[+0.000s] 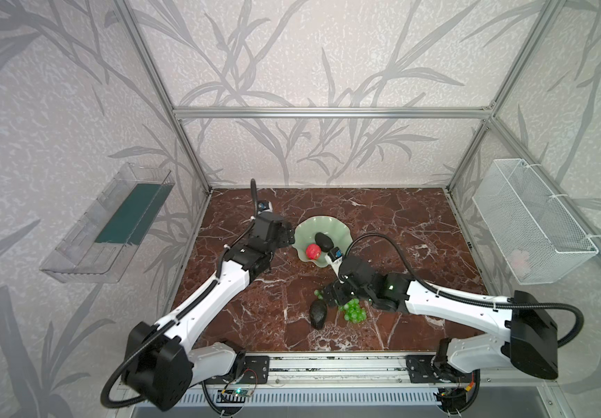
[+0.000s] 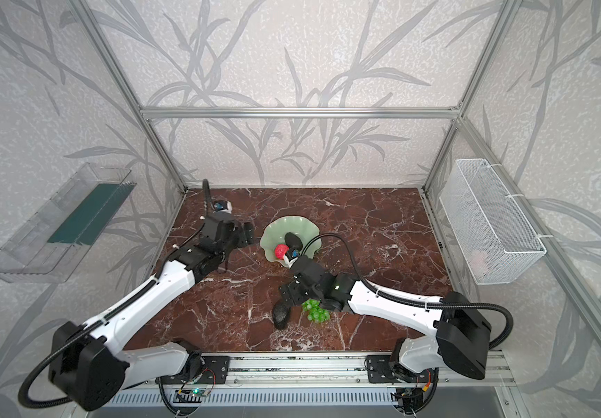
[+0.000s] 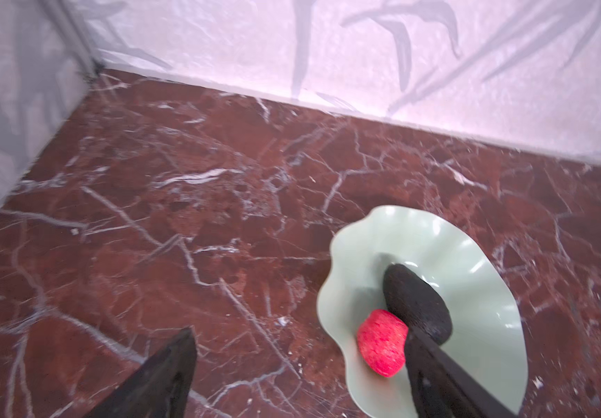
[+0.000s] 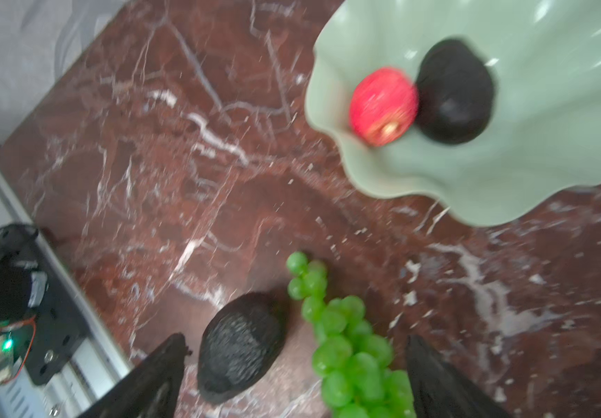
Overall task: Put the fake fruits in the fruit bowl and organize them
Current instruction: 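Grasp the second avocado near the grapes with the right gripper while the left gripper withdraws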
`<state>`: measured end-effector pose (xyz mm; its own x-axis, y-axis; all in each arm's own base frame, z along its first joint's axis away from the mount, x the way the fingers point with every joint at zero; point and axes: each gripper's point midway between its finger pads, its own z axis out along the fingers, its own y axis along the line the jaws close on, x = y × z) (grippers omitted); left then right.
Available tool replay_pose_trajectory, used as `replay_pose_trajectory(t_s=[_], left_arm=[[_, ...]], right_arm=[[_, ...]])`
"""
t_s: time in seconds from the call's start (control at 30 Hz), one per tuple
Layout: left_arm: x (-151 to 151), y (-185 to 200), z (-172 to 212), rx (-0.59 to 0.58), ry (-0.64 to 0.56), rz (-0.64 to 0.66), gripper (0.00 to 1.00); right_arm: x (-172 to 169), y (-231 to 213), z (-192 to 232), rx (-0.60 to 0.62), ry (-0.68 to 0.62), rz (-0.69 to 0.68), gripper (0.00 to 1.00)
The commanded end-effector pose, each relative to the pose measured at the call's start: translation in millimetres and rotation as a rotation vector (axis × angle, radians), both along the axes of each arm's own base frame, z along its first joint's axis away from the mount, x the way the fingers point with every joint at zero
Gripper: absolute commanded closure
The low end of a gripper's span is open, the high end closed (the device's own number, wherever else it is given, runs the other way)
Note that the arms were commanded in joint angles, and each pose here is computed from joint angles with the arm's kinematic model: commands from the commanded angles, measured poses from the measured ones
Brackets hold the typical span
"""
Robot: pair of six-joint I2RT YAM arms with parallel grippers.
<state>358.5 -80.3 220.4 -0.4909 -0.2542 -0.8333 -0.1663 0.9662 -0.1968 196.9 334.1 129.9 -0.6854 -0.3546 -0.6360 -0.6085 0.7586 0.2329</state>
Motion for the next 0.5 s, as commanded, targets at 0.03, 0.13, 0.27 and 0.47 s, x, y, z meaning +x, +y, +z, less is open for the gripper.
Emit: replay_pose_trajectory(t_s=[0.03,0.13,0.27,0.47], left_arm=[[-13.9,42.3,7.7,-0.108,-0.089,0.170,0.07],[-26.5,54.3,5.2,-0.131,-0.096,0.199,0.07],[-34.3,61.5,4.1,-0.152,-0.093,0.210,0.07],[-37.1,64.1,9.8,-0.172,-0.109,0.206,0.07]], right_arm=[[-29.2,15.8,-23.7,-0.035,0.142,0.013,0.08],[-40.0,21.9,-43.5,-0.059,0.208,0.023,0.09],[-40.0,23.7,-61.6,-0.100,0.238,0.008,0.09],[-42.4,37.5,-75.2,-0.109,0.275,0.029,0.14]])
